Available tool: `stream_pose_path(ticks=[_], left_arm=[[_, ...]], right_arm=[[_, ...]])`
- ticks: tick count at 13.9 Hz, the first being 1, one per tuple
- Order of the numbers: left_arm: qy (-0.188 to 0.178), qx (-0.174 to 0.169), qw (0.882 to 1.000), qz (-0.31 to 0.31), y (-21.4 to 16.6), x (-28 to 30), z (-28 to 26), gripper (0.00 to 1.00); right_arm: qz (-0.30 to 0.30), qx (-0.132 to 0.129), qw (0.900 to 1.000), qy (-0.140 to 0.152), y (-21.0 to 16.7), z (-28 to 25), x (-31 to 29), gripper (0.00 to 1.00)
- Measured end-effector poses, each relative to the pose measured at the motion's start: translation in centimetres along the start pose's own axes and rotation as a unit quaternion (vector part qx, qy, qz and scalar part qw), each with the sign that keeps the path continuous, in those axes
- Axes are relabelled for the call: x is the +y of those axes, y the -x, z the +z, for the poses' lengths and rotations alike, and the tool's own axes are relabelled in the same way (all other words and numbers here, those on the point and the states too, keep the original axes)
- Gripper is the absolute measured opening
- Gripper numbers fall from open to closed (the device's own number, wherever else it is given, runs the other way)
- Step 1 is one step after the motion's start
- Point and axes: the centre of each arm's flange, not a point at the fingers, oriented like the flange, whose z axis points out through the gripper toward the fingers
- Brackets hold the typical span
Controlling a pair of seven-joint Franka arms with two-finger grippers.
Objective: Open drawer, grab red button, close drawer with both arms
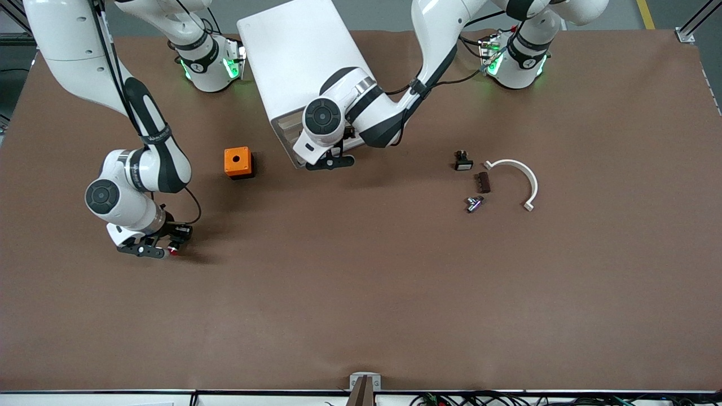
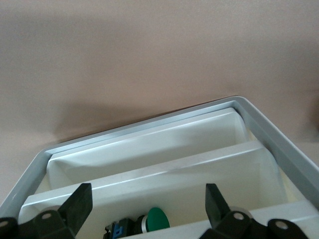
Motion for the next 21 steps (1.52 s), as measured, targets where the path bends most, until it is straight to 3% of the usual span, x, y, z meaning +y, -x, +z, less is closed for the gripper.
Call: stream_pose_path(ticks=[3,6,8,10,13,15,17,21], left_arm=[[0.005,0.002,1.0,-0.009,-1.1,-0.5,-0.6,1.0],[0.034,0.012,0.998,-0.05,-6.3,-3.7,-4.6,1.0],[0.061,0.022,0.994,-0.083,-10.5,-7.2,-8.7,1.0],[0.088,0.035,0.989,-0.115,-13.8,-10.9,-13.0,1.0],[0.106,0.035,0.981,-0.159,-17.1,-17.3,-18.8,1.0],[0.076,0.035,0.979,-0.185,-18.7,-22.6,-21.7,1.0],[0.037,0.056,0.976,-0.209,-20.1,-27.7,-24.1,1.0],[0.03,0.06,0.968,-0.244,-21.0,-33.3,-27.2,1.0]], right_arm=[[-0.005,0.004,1.0,-0.001,-0.3,-0.3,0.0,0.51],[-0.006,0.001,1.0,0.0,-1.2,-1.5,-0.1,0.81],[-0.006,-0.028,1.0,0.002,-1.8,-3.8,-0.1,0.99],[-0.007,-0.061,0.998,0.003,-2.3,-8.4,-0.2,1.0],[-0.01,-0.075,0.997,-0.003,-1.4,-15.9,-0.3,1.0],[-0.013,-0.082,0.996,-0.006,0.0,-20.1,-0.2,1.0],[-0.021,-0.095,0.995,-0.008,1.6,-23.9,-0.5,1.0],[-0.039,-0.106,0.994,-0.003,3.3,-30.9,-0.7,1.0]])
